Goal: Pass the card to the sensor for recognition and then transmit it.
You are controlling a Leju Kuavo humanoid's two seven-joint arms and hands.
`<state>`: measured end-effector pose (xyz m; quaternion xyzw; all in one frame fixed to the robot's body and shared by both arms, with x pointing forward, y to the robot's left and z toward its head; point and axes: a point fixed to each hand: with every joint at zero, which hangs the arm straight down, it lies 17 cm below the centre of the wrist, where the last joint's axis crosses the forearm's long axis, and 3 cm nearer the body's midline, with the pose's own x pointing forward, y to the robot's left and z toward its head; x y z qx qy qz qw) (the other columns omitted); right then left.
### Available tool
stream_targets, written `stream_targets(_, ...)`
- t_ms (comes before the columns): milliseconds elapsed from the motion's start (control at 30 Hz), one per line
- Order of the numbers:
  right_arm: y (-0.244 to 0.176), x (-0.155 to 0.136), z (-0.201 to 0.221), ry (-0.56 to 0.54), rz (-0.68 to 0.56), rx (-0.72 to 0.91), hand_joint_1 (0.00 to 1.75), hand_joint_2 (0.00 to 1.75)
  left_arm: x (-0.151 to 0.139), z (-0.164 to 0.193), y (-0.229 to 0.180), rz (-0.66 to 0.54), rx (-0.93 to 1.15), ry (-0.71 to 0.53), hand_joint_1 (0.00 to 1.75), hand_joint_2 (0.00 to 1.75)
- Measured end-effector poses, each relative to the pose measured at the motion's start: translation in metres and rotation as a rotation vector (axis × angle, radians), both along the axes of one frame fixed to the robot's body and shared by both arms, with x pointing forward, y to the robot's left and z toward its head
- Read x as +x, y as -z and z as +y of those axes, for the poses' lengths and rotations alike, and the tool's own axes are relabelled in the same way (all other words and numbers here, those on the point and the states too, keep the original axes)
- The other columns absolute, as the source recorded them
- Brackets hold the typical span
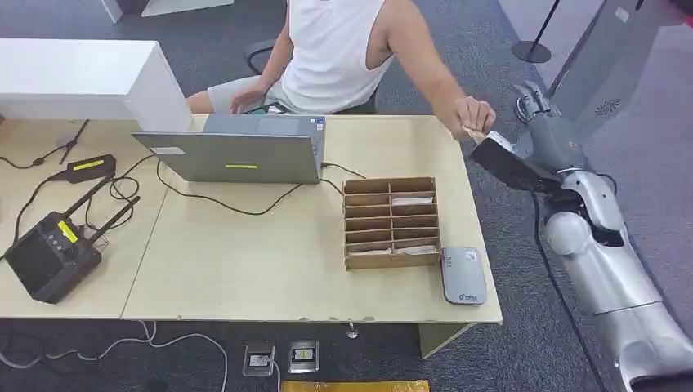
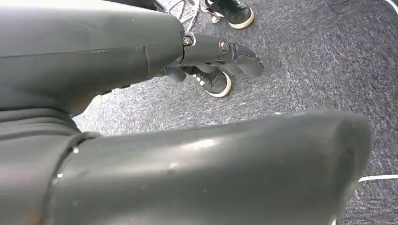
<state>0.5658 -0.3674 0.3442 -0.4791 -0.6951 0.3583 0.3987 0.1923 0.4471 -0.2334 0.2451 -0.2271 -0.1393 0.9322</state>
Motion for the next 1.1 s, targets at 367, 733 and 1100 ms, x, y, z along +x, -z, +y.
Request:
stream_targets(367, -0.016, -0.015, -0.008, 0.014, -0.046, 0.03, 1.75, 1.75, 0.0, 0.0, 0.0, 0.004, 0.005, 0.017, 0.0, 0.0)
stream_targets(733, -0.016, -0.021, -0.017, 0.028, -0.053, 0.035, 1.75, 1.75, 0.002, -0.001, 0.0, 0.004, 0.006, 0.024, 0.0, 0.0)
stream_targets(1100, -0.017, -0.021, -0.02, 0.031, -0.051, 0.042, 1.75, 1.75, 0.002, -0.002, 0.0, 0.005, 0.0, 0.025, 0.0, 0.0)
